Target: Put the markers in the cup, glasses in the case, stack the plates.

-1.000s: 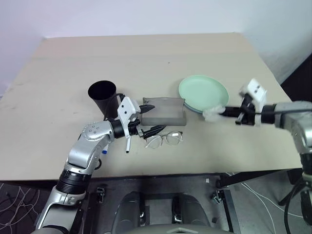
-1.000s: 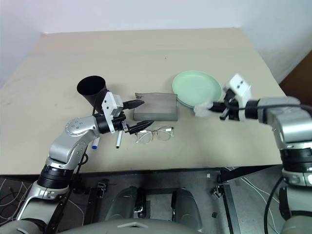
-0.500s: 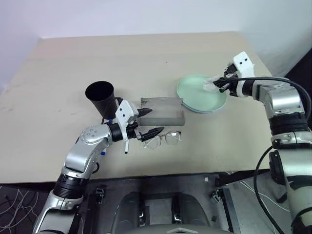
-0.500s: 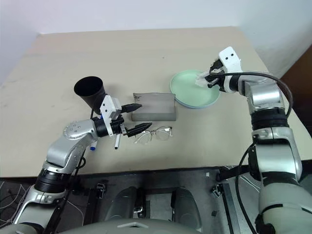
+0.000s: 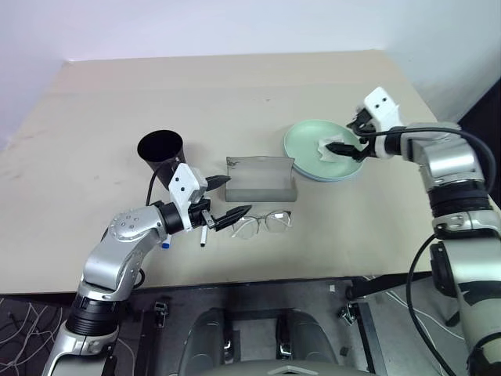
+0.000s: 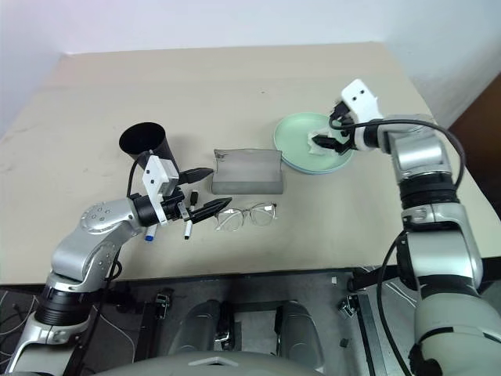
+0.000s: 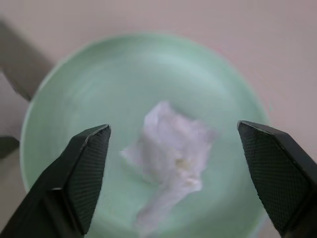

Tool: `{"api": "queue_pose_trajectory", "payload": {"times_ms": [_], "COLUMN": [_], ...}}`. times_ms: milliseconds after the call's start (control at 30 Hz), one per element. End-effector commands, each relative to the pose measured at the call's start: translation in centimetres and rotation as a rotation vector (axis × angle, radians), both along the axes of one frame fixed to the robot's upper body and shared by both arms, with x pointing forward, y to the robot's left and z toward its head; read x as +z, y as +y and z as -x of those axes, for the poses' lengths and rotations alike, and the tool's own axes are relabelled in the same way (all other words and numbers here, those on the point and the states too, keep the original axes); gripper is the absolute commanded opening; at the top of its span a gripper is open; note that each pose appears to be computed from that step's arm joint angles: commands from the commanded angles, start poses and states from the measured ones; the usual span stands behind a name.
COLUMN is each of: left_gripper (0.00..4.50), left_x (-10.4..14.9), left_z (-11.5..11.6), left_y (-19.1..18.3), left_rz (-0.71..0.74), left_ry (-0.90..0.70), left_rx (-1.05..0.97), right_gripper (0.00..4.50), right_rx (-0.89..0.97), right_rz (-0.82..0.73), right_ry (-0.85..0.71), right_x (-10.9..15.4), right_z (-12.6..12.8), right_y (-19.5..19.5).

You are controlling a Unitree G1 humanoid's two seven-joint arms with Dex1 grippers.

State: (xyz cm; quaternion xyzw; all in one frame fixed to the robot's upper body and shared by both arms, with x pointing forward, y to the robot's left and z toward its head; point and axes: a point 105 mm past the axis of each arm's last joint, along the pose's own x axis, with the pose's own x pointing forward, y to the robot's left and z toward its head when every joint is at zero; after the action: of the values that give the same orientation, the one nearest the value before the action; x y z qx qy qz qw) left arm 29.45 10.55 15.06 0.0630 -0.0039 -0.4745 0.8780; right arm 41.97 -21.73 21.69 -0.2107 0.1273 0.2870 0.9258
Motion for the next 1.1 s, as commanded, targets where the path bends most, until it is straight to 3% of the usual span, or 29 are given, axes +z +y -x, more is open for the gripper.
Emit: {"api": "queue_pose_trajectory", "payload": {"times_ms": [33, 133, 267, 633, 967, 1100], "left_gripper": [4.50, 4.50, 4.50, 4.50, 4.50, 4.50], "left_x": [0.5, 0.2, 0.0, -0.4, -0.6, -0.6], "left_z": [0.2, 0.3, 0.9, 3.0, 2.8, 2.7], "left_y": [0.6, 1.1, 2.1, 5.2, 5.0, 4.4], "left_rz": [0.011, 0.015, -0.007, -0.091, -0.103, -0.095], "left_ry": [-0.034, -0.033, -0.043, -0.035, -0.043, -0.051], "left_rx": [0.036, 0.064, 0.082, 0.095, 0.112, 0.103], "right_gripper": [4.21, 4.21, 4.21, 4.21, 4.21, 4.21], "right_rx": [0.111, 0.276, 0.550, 0.880, 0.986, 0.954], "right_rz": [-0.028, -0.061, -0.097, -0.057, 0.102, 0.193], "right_ry": [-0.121, -0.090, -0.016, 0.358, 0.536, 0.587], "right_x": [4.6, 5.2, 4.1, -0.6, -3.5, -5.2], "right_z": [1.5, 3.5, 6.6, 9.9, 9.8, 8.4], "right_y": [1.9, 5.2, 9.3, 14.1, 16.6, 16.8]}}
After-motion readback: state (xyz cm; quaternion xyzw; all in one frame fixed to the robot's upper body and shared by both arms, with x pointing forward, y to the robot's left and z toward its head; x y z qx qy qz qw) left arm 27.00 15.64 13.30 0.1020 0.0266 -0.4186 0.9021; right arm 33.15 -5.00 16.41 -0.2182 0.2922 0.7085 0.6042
